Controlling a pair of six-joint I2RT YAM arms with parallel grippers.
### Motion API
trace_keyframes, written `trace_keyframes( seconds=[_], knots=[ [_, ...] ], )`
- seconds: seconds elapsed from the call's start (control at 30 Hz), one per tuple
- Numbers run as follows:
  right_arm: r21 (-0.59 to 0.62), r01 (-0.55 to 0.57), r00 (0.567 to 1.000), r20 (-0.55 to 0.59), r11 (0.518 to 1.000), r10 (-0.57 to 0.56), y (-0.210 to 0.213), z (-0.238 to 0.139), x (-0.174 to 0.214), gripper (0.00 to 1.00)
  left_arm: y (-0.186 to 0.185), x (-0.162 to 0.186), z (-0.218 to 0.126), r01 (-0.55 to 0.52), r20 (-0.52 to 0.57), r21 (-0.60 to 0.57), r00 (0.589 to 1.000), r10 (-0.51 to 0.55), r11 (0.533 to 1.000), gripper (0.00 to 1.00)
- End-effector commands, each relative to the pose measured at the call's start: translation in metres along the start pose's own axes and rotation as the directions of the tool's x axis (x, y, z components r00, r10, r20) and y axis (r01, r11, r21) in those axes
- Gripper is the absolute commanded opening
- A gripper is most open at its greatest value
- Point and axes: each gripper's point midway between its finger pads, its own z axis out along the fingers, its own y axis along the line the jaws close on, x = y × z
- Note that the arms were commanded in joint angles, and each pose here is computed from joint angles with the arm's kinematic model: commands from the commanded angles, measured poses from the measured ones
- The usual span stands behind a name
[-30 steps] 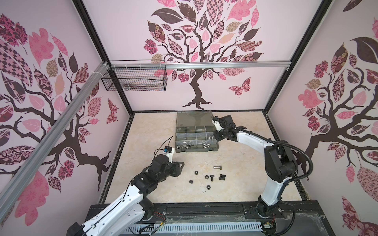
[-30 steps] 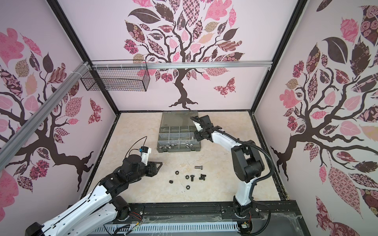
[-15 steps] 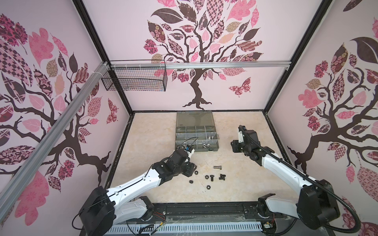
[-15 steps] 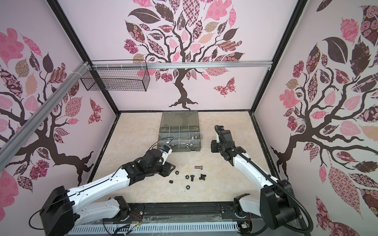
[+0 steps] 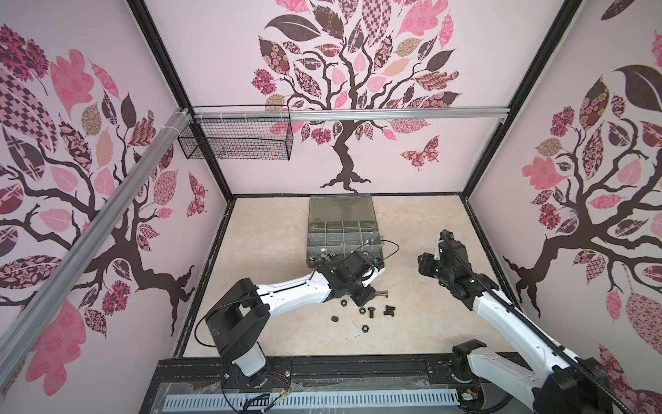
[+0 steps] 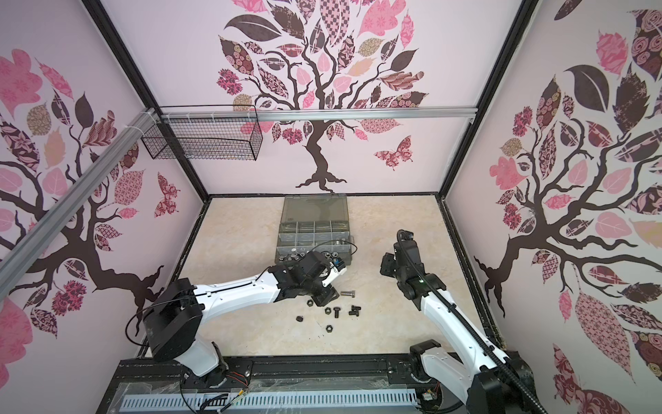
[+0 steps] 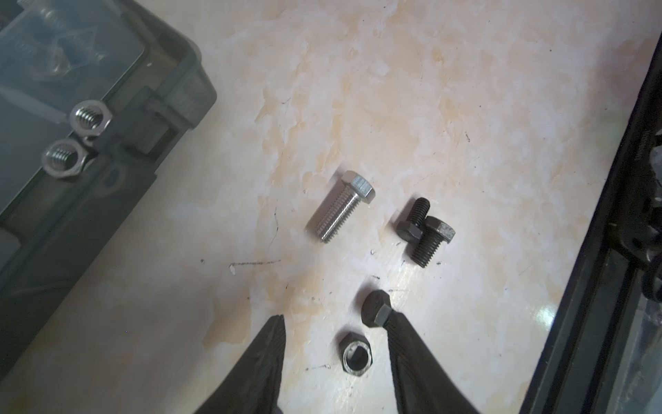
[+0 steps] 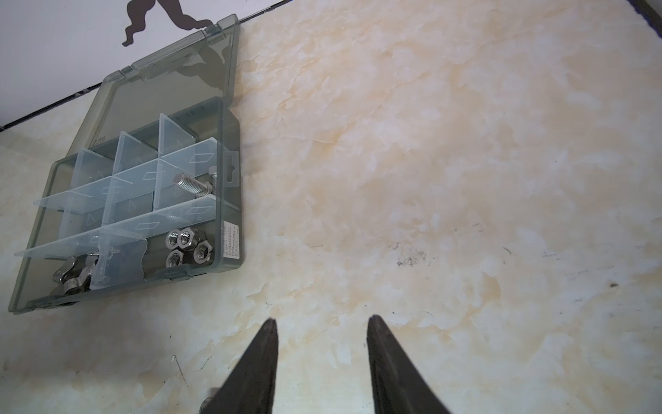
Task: Sort the screws and nuts into containers
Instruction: 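Lower the left gripper and close it on a silver bolt head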
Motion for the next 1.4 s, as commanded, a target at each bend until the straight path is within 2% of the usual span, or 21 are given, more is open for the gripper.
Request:
trace_keyframes(
  seconds=[0.0,0.4,0.73,0.9,1.07,1.2,1.37],
  knots=[
    [0.047,-0.038,0.999,0.012,0.998,0.038,-0.012,-0.009,-0.001,0.45,-0.011,-0.017,0.011,-0.091,0.0,0.037,0.996,0.091,0.995,0.5],
    [0.056,-0.06,0.998,0.028,0.997,0.058,-0.018,-0.018,-0.006,0.48,-0.011,-0.016,0.062,-0.117,-0.082,0.07,0.989,0.123,0.991,0.49],
    [0.066,-0.053,0.998,0.034,0.996,0.051,-0.021,-0.021,-0.007,0.48,-0.005,-0.005,0.08,-0.133,-0.129,0.055,0.982,0.139,0.99,0.43],
    [0.073,-0.05,0.998,0.036,0.996,0.047,-0.023,-0.021,-0.007,0.49,-0.003,0.005,0.085,-0.134,-0.158,0.056,0.977,0.141,0.989,0.35],
    [0.075,-0.044,0.999,0.036,0.996,0.041,-0.022,-0.02,-0.009,0.49,-0.002,0.006,0.086,-0.12,-0.162,0.043,0.979,0.125,0.992,0.14],
    [0.073,-0.042,0.998,0.043,0.996,0.039,-0.021,-0.021,-0.013,0.49,-0.007,-0.012,0.071,-0.095,-0.111,0.053,0.989,0.101,0.994,0.06],
    [0.063,-0.051,0.998,0.047,0.997,0.048,-0.019,-0.023,-0.015,0.49,0.013,-0.072,0.027,-0.049,0.064,-0.005,0.997,0.049,0.999,0.03]
  ],
)
